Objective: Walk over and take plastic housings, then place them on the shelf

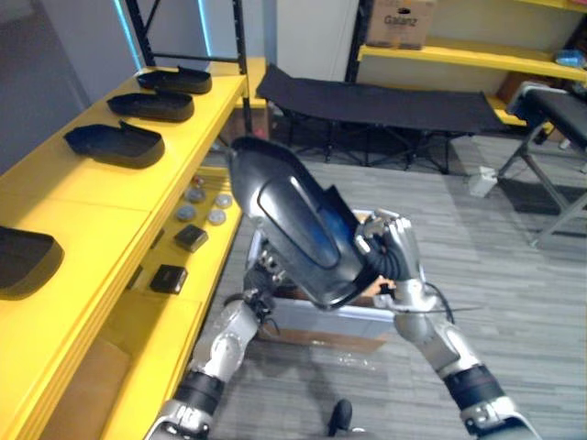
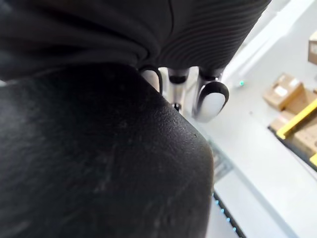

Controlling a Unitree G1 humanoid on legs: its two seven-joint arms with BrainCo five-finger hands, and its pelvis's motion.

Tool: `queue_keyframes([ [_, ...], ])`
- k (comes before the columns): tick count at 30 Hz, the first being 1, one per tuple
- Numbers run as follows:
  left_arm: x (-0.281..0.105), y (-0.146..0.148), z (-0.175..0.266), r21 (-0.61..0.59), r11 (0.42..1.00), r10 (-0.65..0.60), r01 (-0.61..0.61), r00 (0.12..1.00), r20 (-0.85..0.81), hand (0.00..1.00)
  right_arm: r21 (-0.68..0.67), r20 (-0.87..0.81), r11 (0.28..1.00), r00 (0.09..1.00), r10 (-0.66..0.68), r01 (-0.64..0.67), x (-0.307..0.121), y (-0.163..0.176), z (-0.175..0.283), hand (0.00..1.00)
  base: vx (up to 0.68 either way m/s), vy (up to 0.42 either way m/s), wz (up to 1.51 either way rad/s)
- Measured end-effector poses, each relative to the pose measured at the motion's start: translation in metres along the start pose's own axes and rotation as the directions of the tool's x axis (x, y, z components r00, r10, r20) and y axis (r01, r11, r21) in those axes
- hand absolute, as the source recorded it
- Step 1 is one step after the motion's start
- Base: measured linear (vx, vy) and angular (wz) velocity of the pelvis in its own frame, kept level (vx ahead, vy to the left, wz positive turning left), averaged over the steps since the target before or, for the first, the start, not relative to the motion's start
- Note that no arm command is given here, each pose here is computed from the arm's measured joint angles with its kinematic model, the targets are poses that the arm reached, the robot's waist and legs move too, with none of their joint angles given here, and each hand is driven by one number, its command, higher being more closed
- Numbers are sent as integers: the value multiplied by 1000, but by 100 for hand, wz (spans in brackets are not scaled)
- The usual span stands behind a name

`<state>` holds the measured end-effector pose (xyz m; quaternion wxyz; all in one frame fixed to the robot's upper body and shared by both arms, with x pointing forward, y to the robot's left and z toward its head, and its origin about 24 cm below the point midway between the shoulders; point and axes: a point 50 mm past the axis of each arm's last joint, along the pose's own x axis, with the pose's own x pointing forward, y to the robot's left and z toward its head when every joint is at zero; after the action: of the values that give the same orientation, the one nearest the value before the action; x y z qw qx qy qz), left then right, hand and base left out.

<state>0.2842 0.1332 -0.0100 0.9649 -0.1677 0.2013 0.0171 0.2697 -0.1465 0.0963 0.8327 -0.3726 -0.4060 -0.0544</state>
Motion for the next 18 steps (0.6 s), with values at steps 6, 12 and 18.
queue_keyframes([
  [6, -2, 41, -19, 239, 943, 251, -233, 967, -46, 0, -25, -22, 999, 999, -28, 27, 2, -6, -5, 100, 4, 0, 1],
  [12, -6, 68, -30, 301, 893, 373, -334, 924, -83, 0, -27, -36, 999, 999, -33, 32, 2, -5, -6, 100, 0, 0, 0],
  [18, -5, 68, -25, 49, 946, 323, -320, 944, -63, 0, -15, -55, 999, 998, -39, 39, 1, -1, -4, 100, 0, 0, 0],
])
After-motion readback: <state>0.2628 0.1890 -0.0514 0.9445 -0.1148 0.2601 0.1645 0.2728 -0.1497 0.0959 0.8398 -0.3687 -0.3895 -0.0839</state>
